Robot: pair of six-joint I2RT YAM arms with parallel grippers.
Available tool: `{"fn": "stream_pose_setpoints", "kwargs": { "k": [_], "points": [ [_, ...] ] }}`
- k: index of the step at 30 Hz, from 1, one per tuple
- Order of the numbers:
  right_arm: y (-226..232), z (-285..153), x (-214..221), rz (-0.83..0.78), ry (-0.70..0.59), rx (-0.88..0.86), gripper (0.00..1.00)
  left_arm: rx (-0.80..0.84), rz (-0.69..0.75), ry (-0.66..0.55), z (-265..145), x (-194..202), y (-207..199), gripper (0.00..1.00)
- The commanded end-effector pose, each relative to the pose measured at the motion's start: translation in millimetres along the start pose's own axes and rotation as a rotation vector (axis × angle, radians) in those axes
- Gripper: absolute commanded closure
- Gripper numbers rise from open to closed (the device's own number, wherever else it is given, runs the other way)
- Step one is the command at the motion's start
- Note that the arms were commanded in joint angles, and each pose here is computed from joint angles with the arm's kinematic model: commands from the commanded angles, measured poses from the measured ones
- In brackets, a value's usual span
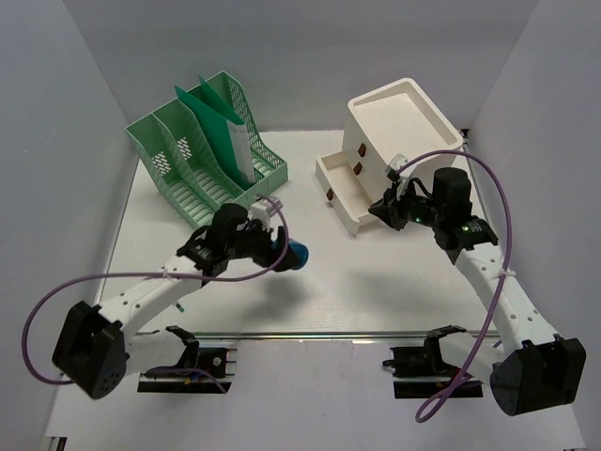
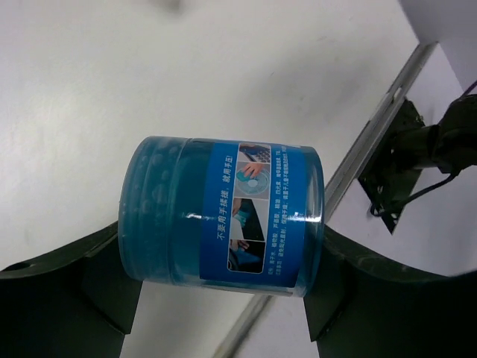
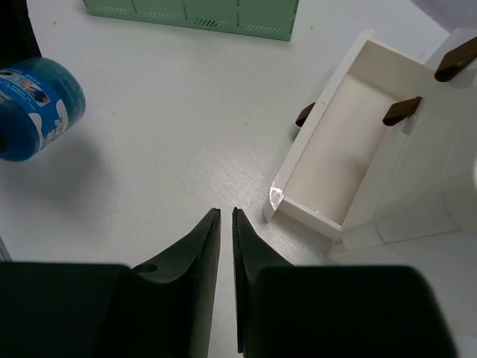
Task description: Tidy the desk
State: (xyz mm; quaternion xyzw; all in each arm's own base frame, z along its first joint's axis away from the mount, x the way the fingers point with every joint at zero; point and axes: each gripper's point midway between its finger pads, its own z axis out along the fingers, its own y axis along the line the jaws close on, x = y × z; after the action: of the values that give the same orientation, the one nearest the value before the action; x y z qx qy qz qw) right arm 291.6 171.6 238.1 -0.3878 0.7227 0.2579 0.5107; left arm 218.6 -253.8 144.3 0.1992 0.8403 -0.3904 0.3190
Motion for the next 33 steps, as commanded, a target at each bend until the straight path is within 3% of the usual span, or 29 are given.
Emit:
{"fn": "stream_pose_setpoints", "kwargs": {
  "k": [1,3,10,14,23,26,28,29,33],
  "points": [
    [-10.9,-5.1,-10.6,-0.03,-0.045,0.063,0.83,0.195,0.337,-0.182,15.1,-80.6,-53.5,1.0],
    [-17.7,-7.1,-10.9,-0.027,-0.048,0.099,0.83,0.224,0.463,-0.243,24.7,-112.3,-67.1,1.0],
    [-31.9,-19.3,-16.9,-0.029,-0.079,0.182,0.83,0.147,0.634,-0.299,94.7,-179.2,-50.6,1.0],
    [-36.3,-22.9,-16.9,-0.024,-0.084,0.202,0.83,0.07,0.684,-0.261,141.4,-191.3,-19.9,0.97],
    [-38.0,-24.8,-16.3,-0.019,-0.088,0.202,0.81,-0.021,0.743,-0.279,189.1,-218.1,9.2,0.87],
    [-39.8,-25.3,-14.5,-0.016,-0.086,0.205,0.77,-0.051,0.75,-0.273,199.8,-219.3,19.8,0.78],
    [-39.1,-23.9,-13.3,-0.015,-0.082,0.198,0.68,-0.065,0.744,-0.236,208.6,-212.0,29.2,0.67],
    [-39.5,-24.0,-12.9,-0.016,-0.082,0.196,0.64,-0.066,0.742,-0.23,210.2,-211.9,30.0,0.56],
    [-34.9,-23.1,-11.8,-0.022,-0.082,0.171,0.55,-0.067,0.744,-0.257,209.1,-221.4,25.9,0.37]
  ]
}}
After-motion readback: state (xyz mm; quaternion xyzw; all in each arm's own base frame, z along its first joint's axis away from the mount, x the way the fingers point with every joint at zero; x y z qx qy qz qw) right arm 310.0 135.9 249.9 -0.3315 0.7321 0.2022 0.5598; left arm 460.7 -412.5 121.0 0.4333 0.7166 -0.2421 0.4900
